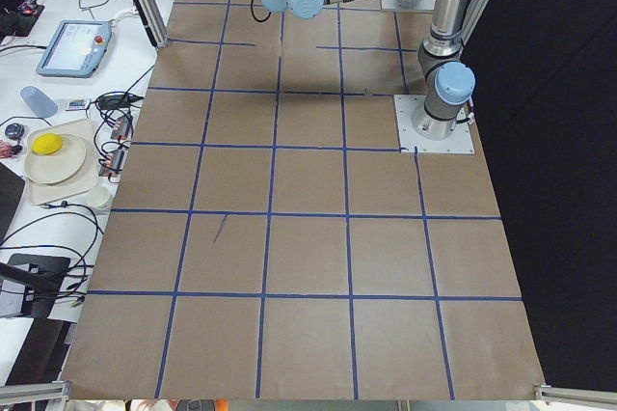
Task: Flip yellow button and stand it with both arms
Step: 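Move the right gripper to the yellow cap and close on it, then open the left gripper and pull it back while the right gripper holds the button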
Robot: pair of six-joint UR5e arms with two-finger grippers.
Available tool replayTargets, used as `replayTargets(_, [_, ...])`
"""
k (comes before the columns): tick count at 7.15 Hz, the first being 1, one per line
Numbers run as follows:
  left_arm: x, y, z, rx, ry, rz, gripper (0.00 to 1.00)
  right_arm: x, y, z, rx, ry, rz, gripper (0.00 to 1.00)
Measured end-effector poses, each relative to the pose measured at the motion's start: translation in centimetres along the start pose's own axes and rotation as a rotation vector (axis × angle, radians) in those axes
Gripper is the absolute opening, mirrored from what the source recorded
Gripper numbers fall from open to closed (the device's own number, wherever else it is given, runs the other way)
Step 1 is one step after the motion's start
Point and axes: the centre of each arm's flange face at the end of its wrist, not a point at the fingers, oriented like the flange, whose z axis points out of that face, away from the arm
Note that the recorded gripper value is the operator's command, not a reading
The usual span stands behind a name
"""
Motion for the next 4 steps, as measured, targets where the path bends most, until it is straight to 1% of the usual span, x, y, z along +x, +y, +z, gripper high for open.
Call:
replayTargets(1, [0.00,0.01,0.00,0.000,-0.001,0.000,0.47,-0.07,0.06,-0.01,0.000,-0.001,0.006,0.25])
replayTargets(2, [0.03,0.02,0.00,0.000,-0.001,0.004,0.81,-0.18,0.16,-0.03,0.001,-0.002,0.007,0.25])
replayTargets(3, [0.12,0.06,-0.01,0.001,-0.002,0.012,0.99,-0.29,0.28,-0.05,0.001,-0.002,0.007,0.25])
replayTargets(4, [0.24,0.15,-0.03,0.001,-0.002,0.015,1.00,-0.29,0.30,-0.06,0.001,-0.001,0.010,0.25])
